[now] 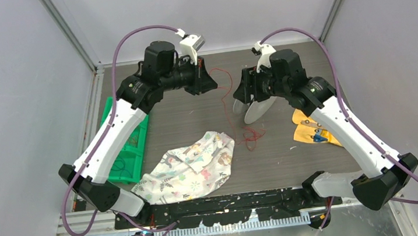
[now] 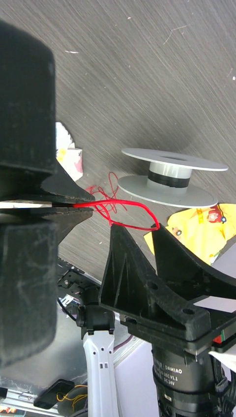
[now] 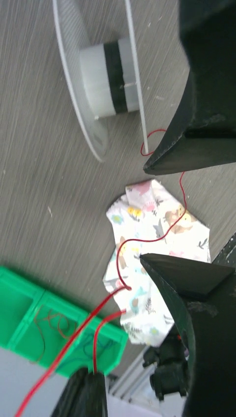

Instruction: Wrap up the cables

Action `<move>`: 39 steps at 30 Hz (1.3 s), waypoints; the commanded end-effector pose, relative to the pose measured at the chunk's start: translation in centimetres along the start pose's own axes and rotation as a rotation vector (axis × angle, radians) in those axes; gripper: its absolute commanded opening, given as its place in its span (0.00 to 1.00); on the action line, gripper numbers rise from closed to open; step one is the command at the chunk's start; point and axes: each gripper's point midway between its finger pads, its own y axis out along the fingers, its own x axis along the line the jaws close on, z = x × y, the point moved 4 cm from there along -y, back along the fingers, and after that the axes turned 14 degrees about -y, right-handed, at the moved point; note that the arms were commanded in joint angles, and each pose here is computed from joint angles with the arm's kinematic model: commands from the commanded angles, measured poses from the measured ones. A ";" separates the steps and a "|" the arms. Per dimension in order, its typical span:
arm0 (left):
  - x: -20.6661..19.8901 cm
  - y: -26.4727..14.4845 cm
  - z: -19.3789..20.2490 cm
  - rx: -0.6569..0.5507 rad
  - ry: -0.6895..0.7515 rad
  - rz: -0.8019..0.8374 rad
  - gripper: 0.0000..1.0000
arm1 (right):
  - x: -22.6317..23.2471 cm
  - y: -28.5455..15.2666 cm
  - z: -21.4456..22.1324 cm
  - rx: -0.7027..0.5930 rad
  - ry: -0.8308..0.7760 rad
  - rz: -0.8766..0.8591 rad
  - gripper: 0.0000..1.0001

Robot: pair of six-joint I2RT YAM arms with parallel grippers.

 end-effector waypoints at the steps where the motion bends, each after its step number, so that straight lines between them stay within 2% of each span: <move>1: -1.3 -1.6 -1.6 -0.071 0.038 0.028 0.00 | 2.3 -1.1 -3.8 -0.153 -0.021 -0.156 0.61; 9: -1.6 -1.7 -1.5 -0.061 0.043 0.043 0.00 | 2.7 -0.4 -5.4 -0.203 0.011 -0.176 0.67; 15: -1.9 -2.0 -1.7 -0.067 0.046 0.049 0.00 | 3.0 1.1 -5.5 -0.206 0.064 -0.206 0.66; 18: -2.0 -2.1 -1.7 -0.065 0.045 0.055 0.00 | 3.1 1.5 -5.6 -0.220 0.089 -0.218 0.63; 20: -2.1 -2.1 -1.7 -0.069 0.046 0.058 0.00 | 3.2 1.7 -5.7 -0.223 0.098 -0.222 0.54; 27: -1.8 -2.1 -1.5 -0.060 0.048 0.045 0.00 | 2.0 1.7 -5.5 -0.228 0.106 -0.132 0.02; 36: -1.6 -2.1 -1.4 -0.062 0.056 0.041 0.00 | 1.1 1.6 -4.4 -0.197 0.097 -0.068 0.01; 37: -1.6 -2.0 -1.3 -0.060 0.055 0.042 0.00 | 1.1 1.5 -4.5 -0.200 0.097 -0.065 0.02; 39: -1.6 -2.0 -1.3 -0.059 0.056 0.042 0.01 | 1.1 1.6 -4.5 -0.196 0.103 -0.070 0.19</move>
